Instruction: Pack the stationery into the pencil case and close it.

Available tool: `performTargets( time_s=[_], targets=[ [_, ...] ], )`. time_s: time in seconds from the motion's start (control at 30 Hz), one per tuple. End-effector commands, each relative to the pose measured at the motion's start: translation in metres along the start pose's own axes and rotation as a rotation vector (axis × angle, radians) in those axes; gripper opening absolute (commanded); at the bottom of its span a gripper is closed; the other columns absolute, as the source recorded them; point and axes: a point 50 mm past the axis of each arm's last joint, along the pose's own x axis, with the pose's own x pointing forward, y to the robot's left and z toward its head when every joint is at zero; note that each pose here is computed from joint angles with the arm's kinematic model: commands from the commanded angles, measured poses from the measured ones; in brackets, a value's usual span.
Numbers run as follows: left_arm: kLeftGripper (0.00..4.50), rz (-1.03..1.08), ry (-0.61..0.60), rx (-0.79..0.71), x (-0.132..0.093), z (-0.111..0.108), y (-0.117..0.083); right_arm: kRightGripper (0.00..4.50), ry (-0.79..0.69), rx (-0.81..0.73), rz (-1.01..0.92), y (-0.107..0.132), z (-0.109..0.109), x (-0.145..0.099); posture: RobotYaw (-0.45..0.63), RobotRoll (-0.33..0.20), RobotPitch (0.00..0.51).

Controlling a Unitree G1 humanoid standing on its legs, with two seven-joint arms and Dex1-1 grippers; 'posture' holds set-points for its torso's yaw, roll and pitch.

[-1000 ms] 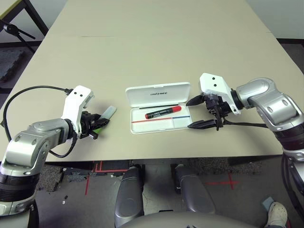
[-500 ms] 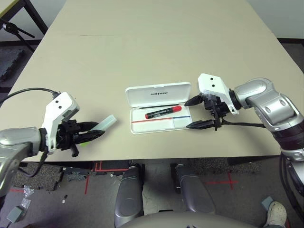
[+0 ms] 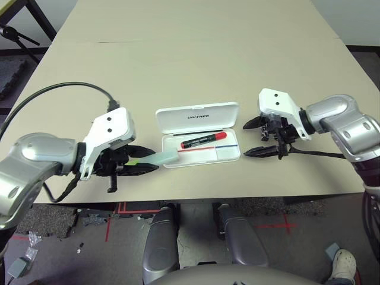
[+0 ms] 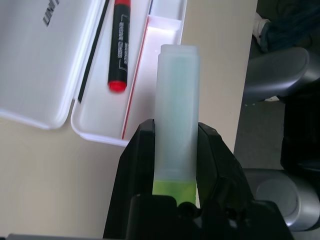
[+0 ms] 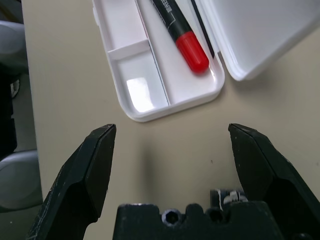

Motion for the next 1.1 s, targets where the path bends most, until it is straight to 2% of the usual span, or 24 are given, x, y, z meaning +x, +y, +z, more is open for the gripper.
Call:
performTargets(
  time_s=[0.03, 0.27, 0.53, 0.73, 1.07, 1.1],
  targets=[
    [1.09, -0.020, 0.030, 0.015, 0.011, -0.001, 0.000, 4.50, -0.037, 0.011, 0.023, 0.005, -0.002, -0.009, -0.04, 0.000, 0.216],
    [1.09, -0.067, 0.010, 0.064, 0.040, 0.006, 0.006, 4.50, -0.045, 0.049, -0.060, -0.001, -0.019, -0.033, -0.05, 0.000, 0.216],
    [1.09, -0.095, 0.003, 0.119, 0.068, 0.018, 0.013, 4.50, -0.028, 0.063, -0.093, 0.001, -0.025, -0.038, -0.09, 0.000, 0.211],
    [1.09, -0.089, 0.033, 0.143, 0.078, 0.017, 0.018, 4.50, -0.026, 0.065, -0.108, 0.003, -0.024, -0.042, -0.11, 0.000, 0.206],
    [1.09, -0.080, 0.053, 0.154, 0.084, 0.015, 0.016, 4.50, -0.018, 0.069, -0.119, 0.005, -0.027, -0.041, -0.11, 0.000, 0.213],
    [1.44, -0.077, 0.054, 0.156, 0.084, 0.015, 0.016, 4.50, -0.018, 0.069, -0.120, 0.005, -0.027, -0.041, -0.11, 0.000, 0.214]
  ],
)
